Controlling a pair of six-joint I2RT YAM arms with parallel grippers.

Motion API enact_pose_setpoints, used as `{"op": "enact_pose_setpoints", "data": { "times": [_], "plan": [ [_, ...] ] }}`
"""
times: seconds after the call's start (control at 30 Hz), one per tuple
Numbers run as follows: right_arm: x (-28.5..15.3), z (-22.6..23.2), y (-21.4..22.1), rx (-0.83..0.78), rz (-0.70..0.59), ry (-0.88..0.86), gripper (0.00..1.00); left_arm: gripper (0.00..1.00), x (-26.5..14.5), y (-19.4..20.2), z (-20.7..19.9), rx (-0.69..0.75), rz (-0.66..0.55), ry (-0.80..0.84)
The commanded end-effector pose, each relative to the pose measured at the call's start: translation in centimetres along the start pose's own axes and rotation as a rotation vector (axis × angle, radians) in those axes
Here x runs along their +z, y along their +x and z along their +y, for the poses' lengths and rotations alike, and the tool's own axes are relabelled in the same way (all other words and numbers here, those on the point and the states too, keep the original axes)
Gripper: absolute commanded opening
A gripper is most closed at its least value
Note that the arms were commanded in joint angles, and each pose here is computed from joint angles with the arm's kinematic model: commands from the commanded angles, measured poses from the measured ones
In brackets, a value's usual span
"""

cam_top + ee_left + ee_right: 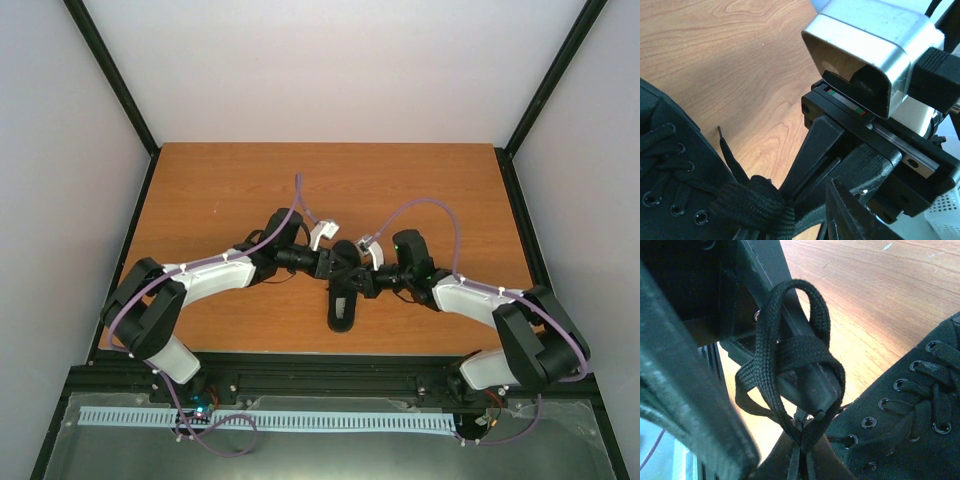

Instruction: Tie the shoes

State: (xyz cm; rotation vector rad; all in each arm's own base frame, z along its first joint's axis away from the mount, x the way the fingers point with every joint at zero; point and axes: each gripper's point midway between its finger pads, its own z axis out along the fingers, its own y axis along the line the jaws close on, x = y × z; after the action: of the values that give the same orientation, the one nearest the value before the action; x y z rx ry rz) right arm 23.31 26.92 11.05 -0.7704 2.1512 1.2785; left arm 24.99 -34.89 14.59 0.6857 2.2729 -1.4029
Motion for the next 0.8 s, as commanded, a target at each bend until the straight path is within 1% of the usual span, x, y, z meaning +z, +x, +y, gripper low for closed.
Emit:
{"op": "enact_pose_setpoints", "data": {
  "times": [0.0, 0.2, 0.37, 0.47, 0.57, 0.63, 0.7, 0.77],
  "plan": [
    [-0.5, 0.1, -0.9, -0.037, -0.05, 0.022, 0.03, 0.35, -1.1, -1.0, -1.3, 0.032, -0.03, 0.017],
    [-0.6, -0.1, -0.7, -0.029, -0.047, 0.035, 0.03, 0.43, -2.3, 0.1, -0.1, 0.037, -0.014, -0.057],
    [-0.9, -0.2, -0.6, -0.018, -0.046, 0.06, 0.03, 0.44, -3.3, 0.9, 0.8, 0.05, -0.007, -0.124],
    [-1.3, -0.3, -0.7, -0.001, -0.048, 0.081, 0.03, 0.42, -4.0, 0.9, 1.8, 0.059, -0.013, -0.202],
    [-1.6, -0.5, -0.6, 0.034, -0.036, 0.11, 0.03, 0.34, -5.3, 0.2, 2.8, 0.075, -0.077, -0.303],
    [-1.7, -0.4, -0.5, 0.05, -0.029, 0.116, 0.03, 0.31, -6.4, -0.4, 2.4, 0.114, -0.149, -0.318],
    [-1.9, -0.4, -0.2, 0.072, -0.022, 0.122, 0.03, 0.31, -7.2, -1.4, 0.6, 0.164, -0.224, -0.267],
    [-2.0, -0.5, -0.1, 0.099, -0.018, 0.133, 0.03, 0.31, -6.8, -1.3, -0.7, 0.185, -0.226, -0.203]
  ]
}}
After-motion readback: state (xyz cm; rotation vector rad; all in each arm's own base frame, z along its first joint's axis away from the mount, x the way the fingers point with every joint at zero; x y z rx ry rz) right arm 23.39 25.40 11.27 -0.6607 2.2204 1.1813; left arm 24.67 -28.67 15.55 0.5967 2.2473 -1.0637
